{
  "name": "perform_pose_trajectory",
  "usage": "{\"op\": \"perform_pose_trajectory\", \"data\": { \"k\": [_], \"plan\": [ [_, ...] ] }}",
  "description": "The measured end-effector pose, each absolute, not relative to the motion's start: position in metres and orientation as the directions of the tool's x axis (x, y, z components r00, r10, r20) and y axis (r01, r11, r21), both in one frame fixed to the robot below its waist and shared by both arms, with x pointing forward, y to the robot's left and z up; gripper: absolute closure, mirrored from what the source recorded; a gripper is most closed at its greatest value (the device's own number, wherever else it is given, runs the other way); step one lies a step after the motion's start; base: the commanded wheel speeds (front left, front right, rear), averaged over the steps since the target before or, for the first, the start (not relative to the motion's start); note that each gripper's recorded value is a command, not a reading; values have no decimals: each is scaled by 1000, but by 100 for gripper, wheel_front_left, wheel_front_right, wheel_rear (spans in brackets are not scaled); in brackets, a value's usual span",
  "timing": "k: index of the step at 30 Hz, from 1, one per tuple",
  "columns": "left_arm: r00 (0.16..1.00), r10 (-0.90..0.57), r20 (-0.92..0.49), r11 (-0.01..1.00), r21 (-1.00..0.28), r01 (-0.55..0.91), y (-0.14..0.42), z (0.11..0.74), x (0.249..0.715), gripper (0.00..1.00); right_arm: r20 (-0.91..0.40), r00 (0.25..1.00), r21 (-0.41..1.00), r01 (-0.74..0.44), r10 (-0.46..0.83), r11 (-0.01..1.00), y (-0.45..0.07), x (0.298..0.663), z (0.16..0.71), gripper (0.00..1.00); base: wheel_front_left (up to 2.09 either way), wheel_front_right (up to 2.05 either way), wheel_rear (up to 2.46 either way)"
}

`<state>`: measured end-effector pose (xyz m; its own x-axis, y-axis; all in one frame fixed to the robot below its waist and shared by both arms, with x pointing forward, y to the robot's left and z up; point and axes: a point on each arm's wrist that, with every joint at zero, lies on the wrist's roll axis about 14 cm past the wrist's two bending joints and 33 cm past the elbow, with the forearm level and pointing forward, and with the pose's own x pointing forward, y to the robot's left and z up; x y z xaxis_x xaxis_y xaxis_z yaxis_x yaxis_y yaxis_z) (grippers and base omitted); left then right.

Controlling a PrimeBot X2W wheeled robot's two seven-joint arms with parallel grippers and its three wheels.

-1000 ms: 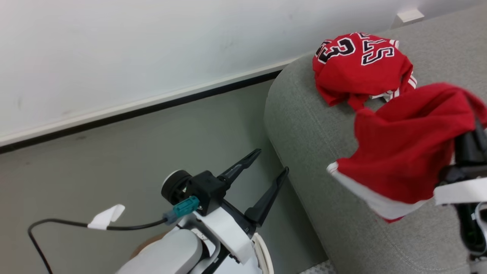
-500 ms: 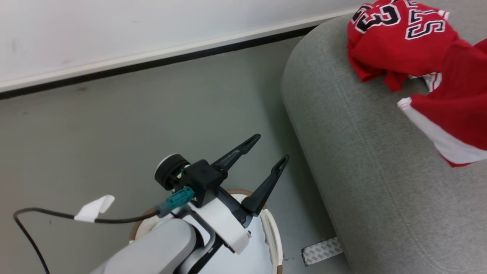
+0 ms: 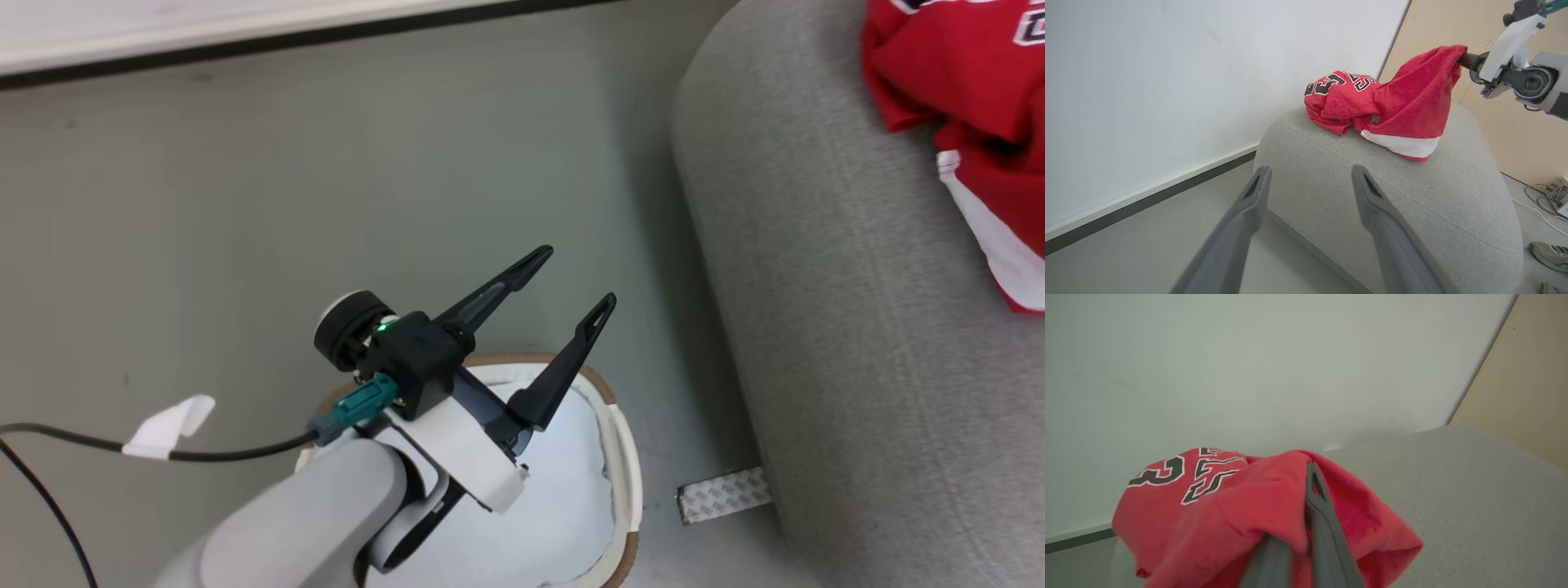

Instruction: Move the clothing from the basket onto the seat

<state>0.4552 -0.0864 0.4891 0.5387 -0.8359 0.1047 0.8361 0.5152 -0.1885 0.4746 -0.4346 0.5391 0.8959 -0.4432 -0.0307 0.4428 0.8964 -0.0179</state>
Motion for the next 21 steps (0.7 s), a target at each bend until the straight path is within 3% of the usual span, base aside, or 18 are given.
{"op": "perform_pose_trajectory", "data": {
  "k": [5, 8, 12, 14, 15, 16, 21],
  "plan": [
    [559, -825, 85, 534, -212, 819, -77, 473, 463, 0, -204, 860, -38, 470, -468, 882, -438, 477, 477, 100, 0, 0, 0],
    [573, -816, 80, 547, -214, 809, -72, 469, 466, 0, -332, 816, -44, 488, -474, 872, -438, 470, 439, 78, 0, 0, 0],
    [582, -809, 80, 557, -209, 804, -70, 469, 468, 0, -396, 788, -66, 488, -472, 870, -436, 463, 421, 69, 0, 0, 0],
    [582, -808, 85, 558, -202, 805, -70, 472, 468, 0, -444, 763, -61, 497, -469, 866, -437, 454, 411, 41, 0, 0, 0],
    [581, -809, 87, 557, -199, 806, -71, 473, 468, 0, -448, 761, -62, 496, -468, 866, -436, 453, 411, 11, 0, 0, 0],
    [580, -809, 91, 556, -197, 807, -71, 475, 467, 0, -461, 756, -64, 495, -465, 867, -436, 451, 410, 0, 0, 0, 0],
    [574, -813, 94, 553, -186, 812, -73, 481, 461, 0, -507, 743, -59, 476, -436, 878, -429, 442, 407, 0, 0, 0, 0]
  ]
}}
